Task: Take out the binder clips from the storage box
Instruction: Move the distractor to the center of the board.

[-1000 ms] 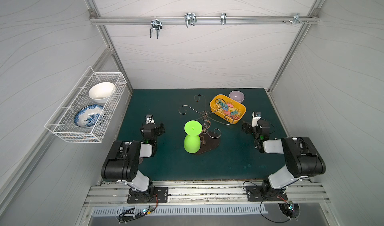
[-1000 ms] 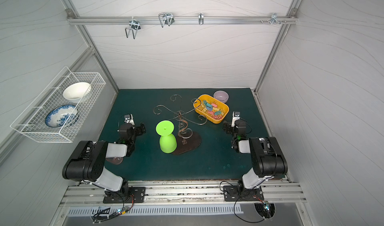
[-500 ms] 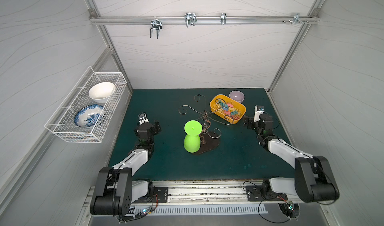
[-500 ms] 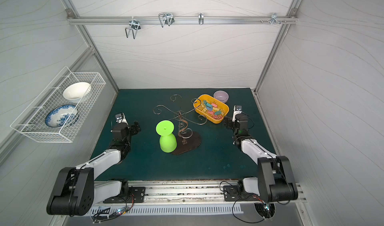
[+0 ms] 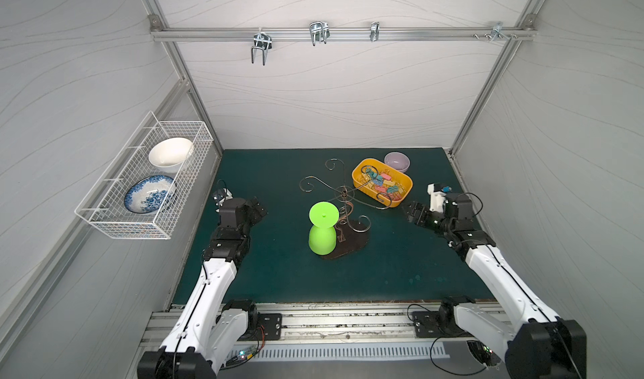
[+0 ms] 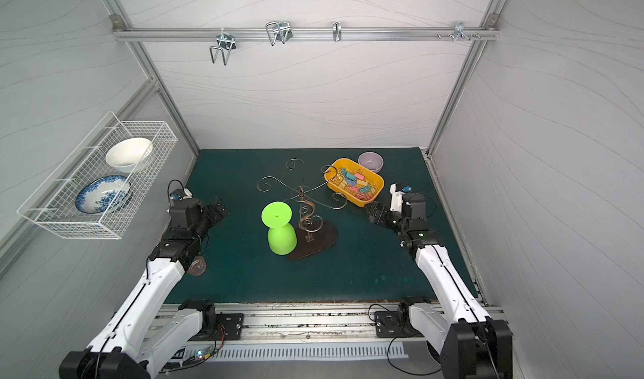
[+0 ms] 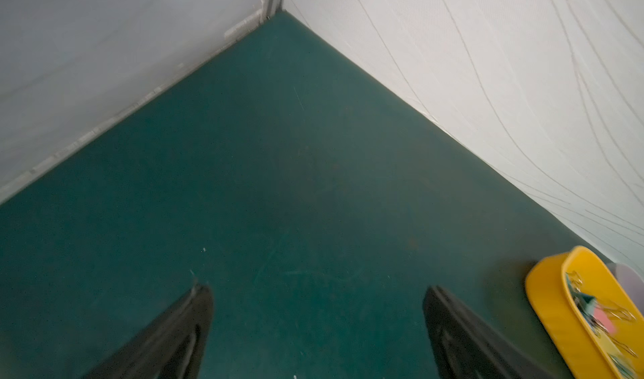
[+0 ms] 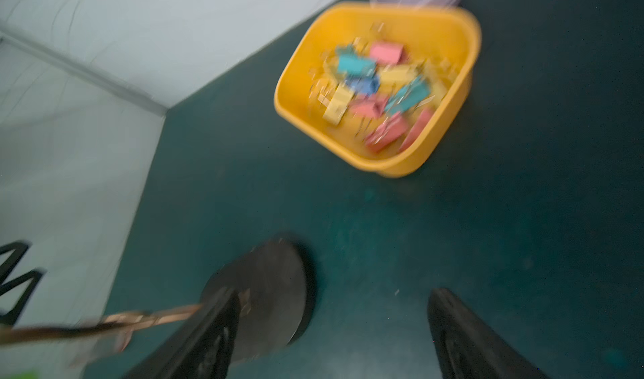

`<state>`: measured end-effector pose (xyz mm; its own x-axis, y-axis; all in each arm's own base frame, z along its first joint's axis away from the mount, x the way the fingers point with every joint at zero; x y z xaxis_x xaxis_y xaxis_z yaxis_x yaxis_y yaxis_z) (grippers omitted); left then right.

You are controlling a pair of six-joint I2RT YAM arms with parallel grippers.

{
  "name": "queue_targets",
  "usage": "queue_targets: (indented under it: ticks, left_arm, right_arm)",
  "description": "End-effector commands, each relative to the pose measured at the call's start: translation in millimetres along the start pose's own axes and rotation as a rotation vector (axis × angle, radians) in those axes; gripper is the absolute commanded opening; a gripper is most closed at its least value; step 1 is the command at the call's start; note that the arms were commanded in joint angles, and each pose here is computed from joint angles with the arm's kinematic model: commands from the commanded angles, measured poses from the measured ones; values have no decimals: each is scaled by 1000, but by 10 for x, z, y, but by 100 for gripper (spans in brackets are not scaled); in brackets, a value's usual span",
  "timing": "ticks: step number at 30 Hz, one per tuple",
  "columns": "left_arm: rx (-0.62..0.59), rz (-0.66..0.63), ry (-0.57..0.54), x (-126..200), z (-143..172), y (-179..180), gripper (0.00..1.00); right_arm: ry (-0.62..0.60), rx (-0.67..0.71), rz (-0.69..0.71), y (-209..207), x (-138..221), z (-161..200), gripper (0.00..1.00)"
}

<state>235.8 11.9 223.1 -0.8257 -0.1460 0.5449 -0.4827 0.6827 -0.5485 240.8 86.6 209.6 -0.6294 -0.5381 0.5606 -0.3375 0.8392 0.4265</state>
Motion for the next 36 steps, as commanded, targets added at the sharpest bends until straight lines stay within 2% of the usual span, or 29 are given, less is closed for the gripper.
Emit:
queue_targets:
  ticks: [1, 8, 13, 23, 36]
  left_arm:
    - [64, 35, 174, 101, 252, 81, 99]
    - [179, 77, 403, 161, 664, 247, 98]
    - [240, 92, 534, 133, 907, 339, 98]
    - [226, 124, 622, 106, 1008, 328, 98]
    - [232, 103, 648, 43, 1005, 286, 98]
  right_arm:
    - [165, -32, -106, 215, -47, 278, 84]
    - [325, -121, -259, 521, -328, 798, 78]
    - [426, -119, -337, 749, -572, 1094, 77]
    - [504, -113, -388, 1028, -927, 1359, 77]
    - [426, -175, -191, 1109, -1406, 1543, 77]
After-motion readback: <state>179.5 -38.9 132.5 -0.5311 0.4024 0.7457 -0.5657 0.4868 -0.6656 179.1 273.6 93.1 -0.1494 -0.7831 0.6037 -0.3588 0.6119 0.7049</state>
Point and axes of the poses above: each gripper's point midway between its finger pads, its own x axis back along the fingers, its own y axis along the line the jaws close on, z = x × y, the point moved 8 cm from there along x, back along the fingers, and after that the axes turned 11 degrees about x, right-handed, at the moved point
